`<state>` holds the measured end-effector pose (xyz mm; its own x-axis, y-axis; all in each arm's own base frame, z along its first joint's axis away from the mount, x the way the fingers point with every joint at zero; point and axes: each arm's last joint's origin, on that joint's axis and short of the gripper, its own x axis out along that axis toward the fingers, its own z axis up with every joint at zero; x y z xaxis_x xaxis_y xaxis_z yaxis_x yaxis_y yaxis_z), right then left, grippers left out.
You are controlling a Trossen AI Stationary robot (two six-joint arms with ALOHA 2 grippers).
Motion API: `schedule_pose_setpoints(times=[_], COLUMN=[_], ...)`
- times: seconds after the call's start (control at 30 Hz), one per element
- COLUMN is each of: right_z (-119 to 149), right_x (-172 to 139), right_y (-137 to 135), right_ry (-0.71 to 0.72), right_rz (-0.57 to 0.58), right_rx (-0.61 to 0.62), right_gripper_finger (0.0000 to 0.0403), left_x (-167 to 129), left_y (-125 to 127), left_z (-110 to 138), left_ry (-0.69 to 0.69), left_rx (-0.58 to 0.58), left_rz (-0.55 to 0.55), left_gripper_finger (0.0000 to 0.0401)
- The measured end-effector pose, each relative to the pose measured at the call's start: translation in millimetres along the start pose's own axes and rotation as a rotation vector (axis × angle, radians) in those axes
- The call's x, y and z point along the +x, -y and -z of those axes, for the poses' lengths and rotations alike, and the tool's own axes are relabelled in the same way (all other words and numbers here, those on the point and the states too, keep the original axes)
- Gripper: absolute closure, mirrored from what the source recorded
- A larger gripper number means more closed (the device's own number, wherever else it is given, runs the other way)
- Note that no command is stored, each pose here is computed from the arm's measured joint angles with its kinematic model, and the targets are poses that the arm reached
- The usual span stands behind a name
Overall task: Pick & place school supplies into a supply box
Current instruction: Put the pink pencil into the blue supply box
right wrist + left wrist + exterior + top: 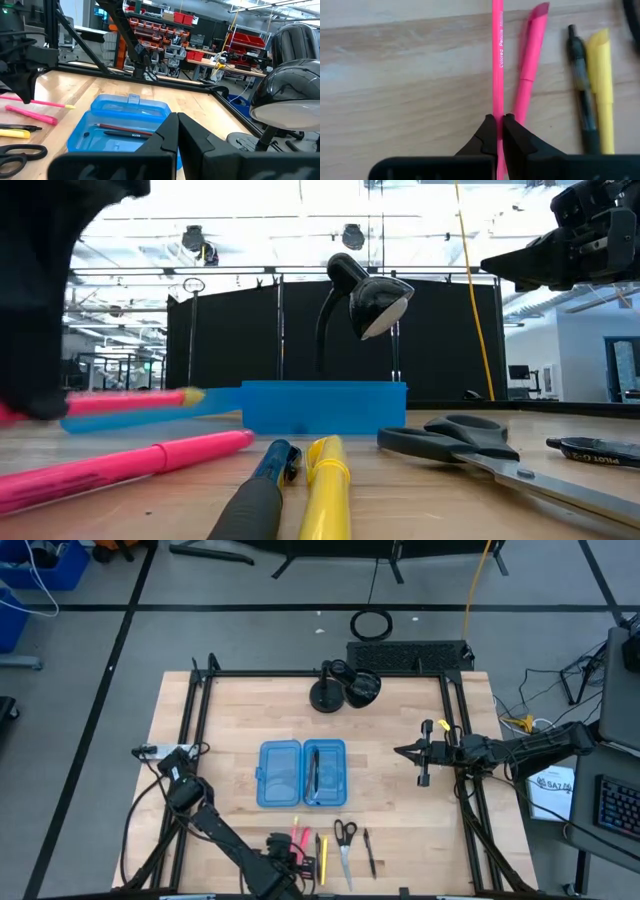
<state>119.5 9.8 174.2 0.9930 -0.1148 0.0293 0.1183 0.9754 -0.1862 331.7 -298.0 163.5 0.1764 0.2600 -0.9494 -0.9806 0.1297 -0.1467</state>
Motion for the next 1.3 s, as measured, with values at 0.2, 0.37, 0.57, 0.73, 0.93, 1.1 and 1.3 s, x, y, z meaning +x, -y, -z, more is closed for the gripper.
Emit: schedule_pose_setpoints(times=[0.2,0.37,0.57,0.73,0.93,1.1,1.3], right_z=[0,0,-2,-3,-4,-3,-1], right_x=[0,0,0,0,0,0,0], right_y=[0,0,0,1,1,1,0], right_ry=[0.000,0.001,0.024,0.026,0.043,0.033,0.011], right_rz=[0.001,0.001,0.005,0.005,0.008,0.006,0.001], right_rx=[0.000,0.000,0.007,0.003,0.007,0.002,-0.012], right_gripper_finger=[0.0403,0.0403,0.0403,0.0403,0.0403,0.0403,0.0403], left_x=[-20,-41,-49,-46,-33,-10,7], left_y=[8,19,44,65,84,86,82], left_z=[-4,-17,-59,-121,-194,-232,-243], left_ry=[0.039,0.181,0.191,0.176,0.227,0.202,0.099], left_rx=[0.034,0.050,0.044,0.123,0.125,0.077,0.054], left_rz=[0.072,0.184,0.141,0.008,-0.051,-0.138,-0.214], left_gripper_finger=[0.0390,0.0391,0.0391,0.0391,0.0387,0.0392,0.0391])
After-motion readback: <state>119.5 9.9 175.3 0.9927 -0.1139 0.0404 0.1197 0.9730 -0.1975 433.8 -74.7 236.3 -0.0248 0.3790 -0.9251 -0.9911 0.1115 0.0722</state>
